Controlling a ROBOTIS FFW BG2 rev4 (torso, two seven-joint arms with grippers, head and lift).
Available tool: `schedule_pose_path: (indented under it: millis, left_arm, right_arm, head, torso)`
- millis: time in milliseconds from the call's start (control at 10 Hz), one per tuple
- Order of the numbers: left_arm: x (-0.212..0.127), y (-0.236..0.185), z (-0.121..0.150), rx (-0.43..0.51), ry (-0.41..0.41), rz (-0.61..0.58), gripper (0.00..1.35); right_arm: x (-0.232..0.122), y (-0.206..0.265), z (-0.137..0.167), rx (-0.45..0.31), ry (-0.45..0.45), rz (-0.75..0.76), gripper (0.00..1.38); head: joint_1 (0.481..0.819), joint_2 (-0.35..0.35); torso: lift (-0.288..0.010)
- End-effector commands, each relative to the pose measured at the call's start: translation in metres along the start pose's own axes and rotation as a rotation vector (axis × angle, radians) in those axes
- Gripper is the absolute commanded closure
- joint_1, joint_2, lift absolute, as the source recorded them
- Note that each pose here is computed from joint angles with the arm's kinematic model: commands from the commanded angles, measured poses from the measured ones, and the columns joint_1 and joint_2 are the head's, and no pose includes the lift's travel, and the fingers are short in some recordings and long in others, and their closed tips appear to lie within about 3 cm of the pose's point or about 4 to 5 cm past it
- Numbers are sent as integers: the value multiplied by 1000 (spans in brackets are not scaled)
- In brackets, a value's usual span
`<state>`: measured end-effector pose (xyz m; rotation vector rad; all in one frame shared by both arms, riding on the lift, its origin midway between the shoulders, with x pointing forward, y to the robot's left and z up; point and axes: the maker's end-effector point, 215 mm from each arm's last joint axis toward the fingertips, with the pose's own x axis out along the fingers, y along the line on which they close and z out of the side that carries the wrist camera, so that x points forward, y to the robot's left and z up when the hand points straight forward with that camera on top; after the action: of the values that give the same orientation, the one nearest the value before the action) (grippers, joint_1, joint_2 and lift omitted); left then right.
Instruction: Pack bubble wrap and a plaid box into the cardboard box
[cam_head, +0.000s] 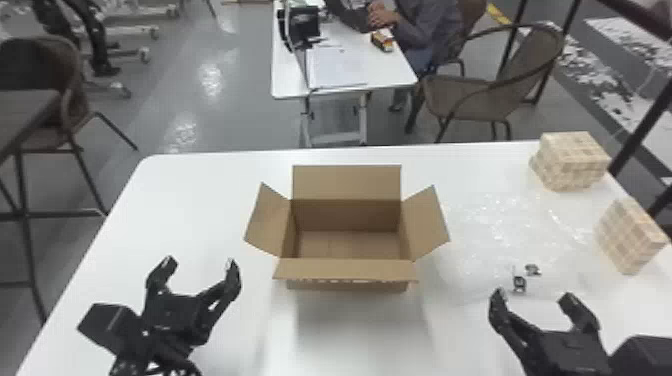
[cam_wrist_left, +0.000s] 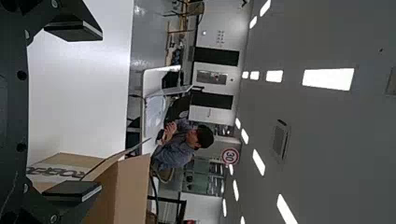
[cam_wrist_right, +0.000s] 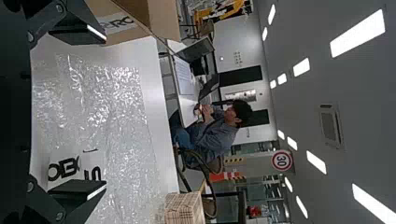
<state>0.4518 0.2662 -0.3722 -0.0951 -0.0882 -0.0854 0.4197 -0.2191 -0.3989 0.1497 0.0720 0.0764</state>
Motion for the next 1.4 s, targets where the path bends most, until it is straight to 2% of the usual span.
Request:
schedule_pose_path:
  millis: [0,1300]
  left_arm:
    - [0,0,-1,-4,2,2,171]
    - [1,1,-3,-11,7,2,171]
  right_arm:
    - [0,0,0,-6,0,2,200]
    - [2,-1,-4,5,12,3,205]
  head:
    - [695,61]
    - [695,62]
  torso:
    - [-96]
    - [-96]
